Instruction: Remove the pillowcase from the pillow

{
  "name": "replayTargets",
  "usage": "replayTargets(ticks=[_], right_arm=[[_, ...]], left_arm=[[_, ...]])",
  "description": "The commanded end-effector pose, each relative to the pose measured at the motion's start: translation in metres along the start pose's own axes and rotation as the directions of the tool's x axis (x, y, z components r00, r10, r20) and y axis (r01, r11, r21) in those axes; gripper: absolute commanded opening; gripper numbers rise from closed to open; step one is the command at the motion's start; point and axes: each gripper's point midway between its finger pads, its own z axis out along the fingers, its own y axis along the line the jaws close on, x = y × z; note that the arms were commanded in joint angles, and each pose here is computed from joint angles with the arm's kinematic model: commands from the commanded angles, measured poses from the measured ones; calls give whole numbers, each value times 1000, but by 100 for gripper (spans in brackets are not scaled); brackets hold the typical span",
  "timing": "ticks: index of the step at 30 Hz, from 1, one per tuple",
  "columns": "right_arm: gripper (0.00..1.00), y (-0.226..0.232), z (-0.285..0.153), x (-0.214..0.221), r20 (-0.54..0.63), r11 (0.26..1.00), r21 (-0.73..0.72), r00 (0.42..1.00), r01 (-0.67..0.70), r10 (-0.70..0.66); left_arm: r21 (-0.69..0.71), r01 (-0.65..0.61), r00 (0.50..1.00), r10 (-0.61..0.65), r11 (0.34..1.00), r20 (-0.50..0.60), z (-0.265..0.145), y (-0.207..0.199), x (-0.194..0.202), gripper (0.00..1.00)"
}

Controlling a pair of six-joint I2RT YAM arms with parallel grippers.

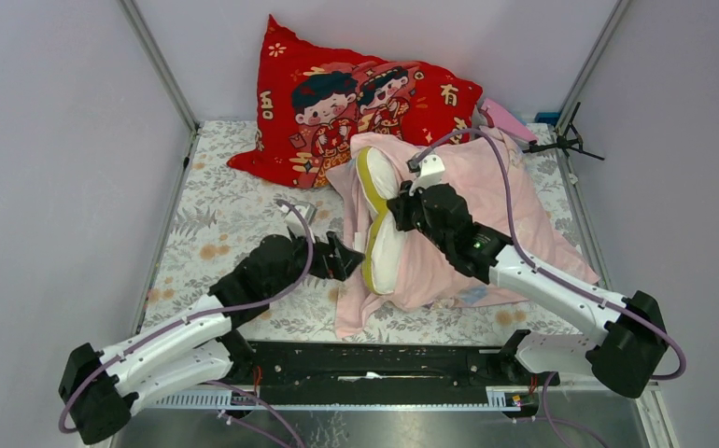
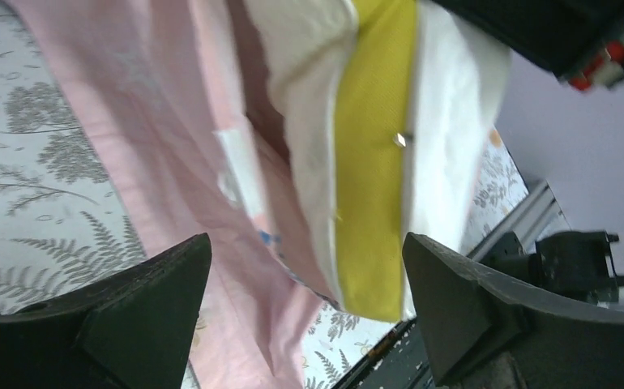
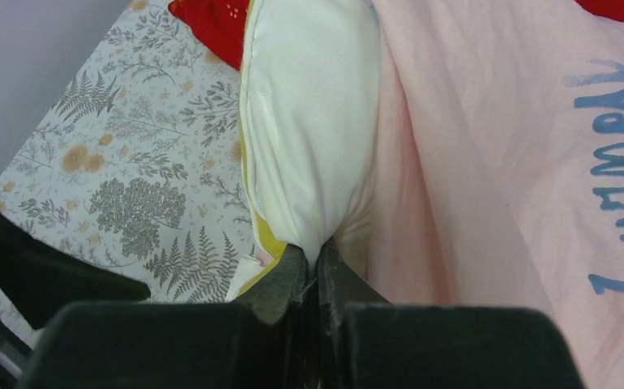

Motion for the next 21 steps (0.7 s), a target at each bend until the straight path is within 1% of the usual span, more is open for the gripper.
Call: replayTargets(ticks=[1, 3, 7, 10, 11, 12, 15, 21], right_arm=[[0, 16, -11, -30, 102, 994, -84, 991, -75, 83], [0, 17, -11, -25, 87, 992, -94, 992, -81, 89], [2, 17, -13, -15, 63, 990, -107, 993, -90, 97], [2, 17, -13, -9, 51, 990, -109, 994, -93, 99], [2, 16, -13, -7, 47, 990, -108, 994, -94, 100], [2, 16, -13, -6, 44, 990, -108, 994, -95, 101], [2, 18, -13, -4, 37, 989, -116, 994, -95, 100], [3, 22, -13, -6, 35, 986, -136, 994, -97, 103]], left_arm=[[36, 60, 998, -60, 998, -5, 0, -2, -24, 95], [21, 75, 997, -75, 997, 12, 1, 4, -32, 98], [-27, 107, 992, -105, 994, 74, 1, 15, -51, 99], [-100, 195, 975, -182, 976, 126, 0, 30, -57, 99], [-107, 203, 972, -188, 973, 141, 0, 33, -59, 99], [-78, 200, 970, -186, 977, 159, 1, 28, -64, 99], [-22, 188, 974, -184, 982, 130, 9, 15, -67, 99], [68, 177, 984, -177, 982, -5, 36, -5, -58, 99]])
